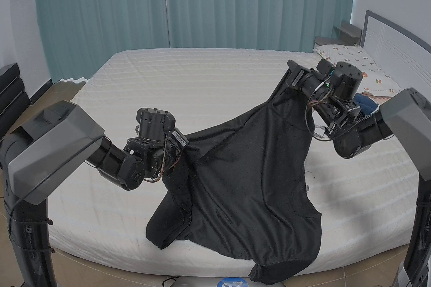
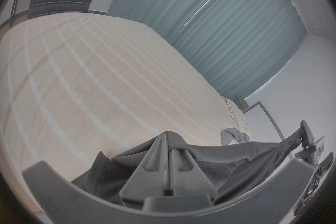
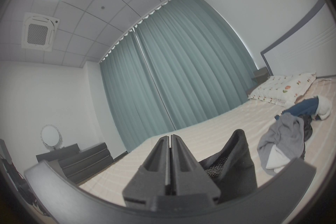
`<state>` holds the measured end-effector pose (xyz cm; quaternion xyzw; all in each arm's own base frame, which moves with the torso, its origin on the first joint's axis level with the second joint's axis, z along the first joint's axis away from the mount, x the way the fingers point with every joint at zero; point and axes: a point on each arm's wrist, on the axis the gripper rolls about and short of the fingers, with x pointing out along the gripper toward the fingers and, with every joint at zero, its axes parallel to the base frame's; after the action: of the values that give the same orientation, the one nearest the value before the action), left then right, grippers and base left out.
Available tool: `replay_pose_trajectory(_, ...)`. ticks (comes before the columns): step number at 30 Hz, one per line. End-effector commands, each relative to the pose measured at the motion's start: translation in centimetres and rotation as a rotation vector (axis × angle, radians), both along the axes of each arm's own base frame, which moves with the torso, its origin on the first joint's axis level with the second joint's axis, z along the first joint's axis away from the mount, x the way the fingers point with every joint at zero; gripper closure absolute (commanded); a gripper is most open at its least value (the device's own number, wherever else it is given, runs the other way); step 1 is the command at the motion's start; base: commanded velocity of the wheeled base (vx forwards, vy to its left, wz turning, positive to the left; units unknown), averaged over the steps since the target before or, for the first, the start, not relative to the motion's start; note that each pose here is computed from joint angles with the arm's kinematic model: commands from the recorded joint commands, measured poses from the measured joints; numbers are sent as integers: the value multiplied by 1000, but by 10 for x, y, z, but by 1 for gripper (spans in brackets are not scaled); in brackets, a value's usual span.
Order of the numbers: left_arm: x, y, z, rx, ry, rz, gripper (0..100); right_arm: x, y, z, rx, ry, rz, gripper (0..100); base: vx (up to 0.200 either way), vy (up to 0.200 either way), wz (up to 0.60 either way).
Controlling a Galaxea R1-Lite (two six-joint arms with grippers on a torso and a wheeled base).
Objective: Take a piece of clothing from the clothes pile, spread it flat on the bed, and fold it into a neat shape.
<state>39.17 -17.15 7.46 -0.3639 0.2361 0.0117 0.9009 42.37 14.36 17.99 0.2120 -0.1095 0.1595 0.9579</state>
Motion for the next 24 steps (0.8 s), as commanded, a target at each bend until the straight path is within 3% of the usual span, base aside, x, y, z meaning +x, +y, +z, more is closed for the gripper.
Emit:
replay_pose_trajectory(1, 16, 10, -39, 2, 43, 15, 100, 22, -2, -57, -31, 108, -20, 100, 0, 0, 0)
replay_pose_trajectory(5, 23, 8, -60, 0, 44, 14, 100, 30, -3, -87, -48, 167, -29, 100, 0, 0, 0)
replay_pose_trajectory(6, 25, 7, -64, -2, 43, 14, 100, 32, -2, -95, -53, 182, -29, 0, 0, 0, 0)
replay_pose_trajectory(7, 26, 7, -65, -4, 41, 16, 0, 32, -2, -97, -54, 186, -29, 0, 0, 0, 0)
replay_pose_trajectory(11, 39, 2, -77, -64, -4, 31, 0, 36, -1, -126, -45, 245, -25, 0, 0, 0, 0)
replay_pose_trajectory(16, 39, 3, -79, -51, -5, 37, 0, 37, -8, -142, -46, 296, -40, 0, 0, 0, 0)
replay_pose_trajectory(24, 45, 33, -40, 2, -89, 110, 0, 24, -15, -163, -77, 409, -58, 0, 0, 0, 0)
